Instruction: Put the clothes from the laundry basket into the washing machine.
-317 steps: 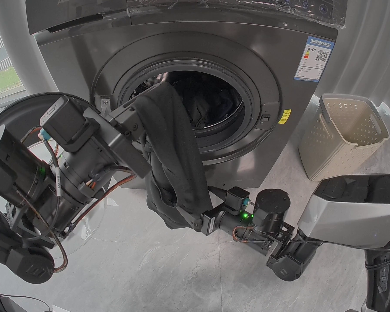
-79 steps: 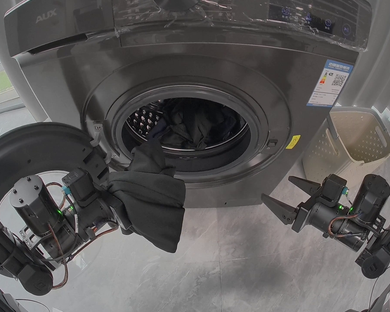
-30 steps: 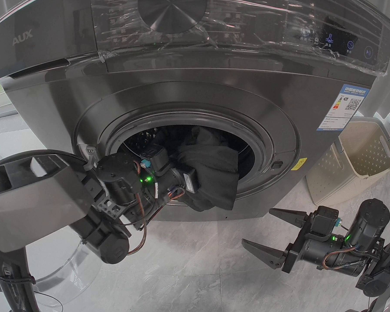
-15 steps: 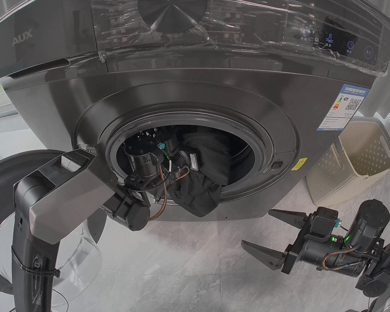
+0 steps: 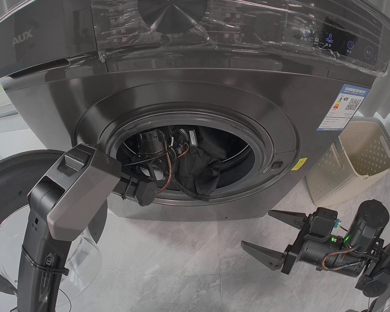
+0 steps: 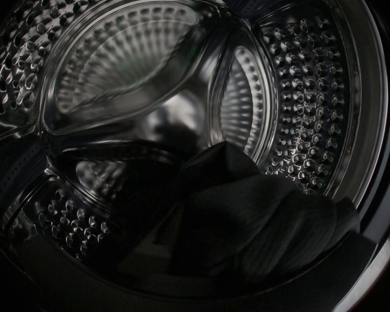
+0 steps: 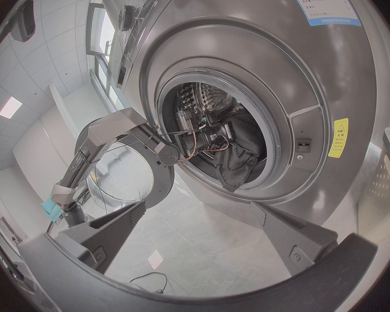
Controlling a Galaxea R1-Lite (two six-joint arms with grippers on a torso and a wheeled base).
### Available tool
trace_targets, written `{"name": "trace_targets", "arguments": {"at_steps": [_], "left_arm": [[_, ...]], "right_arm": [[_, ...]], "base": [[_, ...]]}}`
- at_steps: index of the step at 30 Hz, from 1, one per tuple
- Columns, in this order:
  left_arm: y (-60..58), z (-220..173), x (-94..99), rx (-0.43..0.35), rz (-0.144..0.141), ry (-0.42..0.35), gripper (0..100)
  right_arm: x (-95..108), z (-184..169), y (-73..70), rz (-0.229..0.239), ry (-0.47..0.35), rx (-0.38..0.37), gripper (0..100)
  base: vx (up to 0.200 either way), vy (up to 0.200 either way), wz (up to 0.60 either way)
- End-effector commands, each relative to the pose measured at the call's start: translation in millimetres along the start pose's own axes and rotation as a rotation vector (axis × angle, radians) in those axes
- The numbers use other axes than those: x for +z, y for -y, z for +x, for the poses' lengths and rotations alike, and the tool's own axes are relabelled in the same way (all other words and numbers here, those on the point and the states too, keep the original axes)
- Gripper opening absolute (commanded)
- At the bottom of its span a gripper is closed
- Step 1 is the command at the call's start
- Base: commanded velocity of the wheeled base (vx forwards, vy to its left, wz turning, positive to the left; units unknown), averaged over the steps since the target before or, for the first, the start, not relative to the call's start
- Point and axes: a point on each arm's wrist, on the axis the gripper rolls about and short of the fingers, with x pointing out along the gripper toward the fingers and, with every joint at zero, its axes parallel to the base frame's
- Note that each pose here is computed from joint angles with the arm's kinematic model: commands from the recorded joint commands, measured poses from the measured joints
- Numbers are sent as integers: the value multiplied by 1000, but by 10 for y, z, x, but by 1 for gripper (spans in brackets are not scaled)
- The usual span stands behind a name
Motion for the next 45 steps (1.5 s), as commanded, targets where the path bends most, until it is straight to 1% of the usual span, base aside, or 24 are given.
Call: {"name": "trace_targets", "arguments": {"at_steps": [1,2,5,8,11,12,14,19,20,24,25,26,27,29,30,31,32,33,35,37,40,43,44,45], "left_arm": [[4,1,-41,9,-5,-9,100],[25,-20,-7,16,-9,-15,100],[57,-129,16,12,-5,-79,100],[126,-287,-48,-11,3,-204,100],[195,-404,-109,-36,7,-285,100],[201,-417,-120,-40,7,-295,100],[243,-495,-203,-63,9,-359,100],[232,-466,-327,-56,12,-385,100],[237,-428,-322,-57,11,-372,0],[212,-241,-259,-25,0,-298,0],[201,-142,-205,17,-23,-248,0],[203,-107,-182,33,-38,-228,0],[209,-25,-124,60,-77,-182,0],[204,79,-31,82,-112,-117,0],[177,129,15,95,-120,-84,0],[169,135,20,98,-120,-81,0],[127,210,67,114,-125,-28,0],[129,227,82,116,-127,-14,0],[120,306,153,125,-135,48,0],[132,325,207,126,-140,71,0],[161,306,166,123,-140,55,0],[194,251,99,121,-137,14,0],[199,227,90,121,-135,-2,100],[195,196,81,123,-130,-20,100]], "right_arm": [[0,3,1,0,1,1,100],[-1,3,1,0,0,1,100],[0,3,1,0,1,1,100],[3,5,1,-2,3,1,100],[6,8,-3,-2,4,3,100],[6,8,1,-2,4,1,100],[2,10,-2,-2,3,3,100],[2,10,-2,-2,3,3,100],[2,10,-2,-2,3,3,100],[5,17,-1,-2,4,3,100],[5,17,-1,-2,4,3,100],[5,18,-5,-3,4,4,100],[1,24,-3,-2,3,4,100],[-9,30,-2,-2,-2,4,100],[-9,35,-1,0,-2,4,100],[-13,37,0,-2,-4,4,100],[-13,37,-1,0,-4,5,100],[-13,37,0,0,-4,4,100],[-13,37,-1,0,-4,5,100],[-13,37,-1,0,-4,5,100],[-15,34,-1,0,-5,5,100],[-13,37,-1,0,-4,5,100],[-13,37,-1,0,-4,5,100],[-13,37,-1,0,-4,5,100]], "base": [[0,0,0],[0,0,0],[0,0,0],[0,0,0],[0,0,0],[0,0,0],[0,0,0],[0,0,0],[0,0,0],[0,0,0],[0,0,0],[0,0,0],[0,0,0],[0,0,0],[0,0,0],[0,0,0],[0,0,0],[0,0,0],[0,0,0],[0,0,0],[0,0,0],[0,0,0],[0,0,0],[0,0,0]]}}
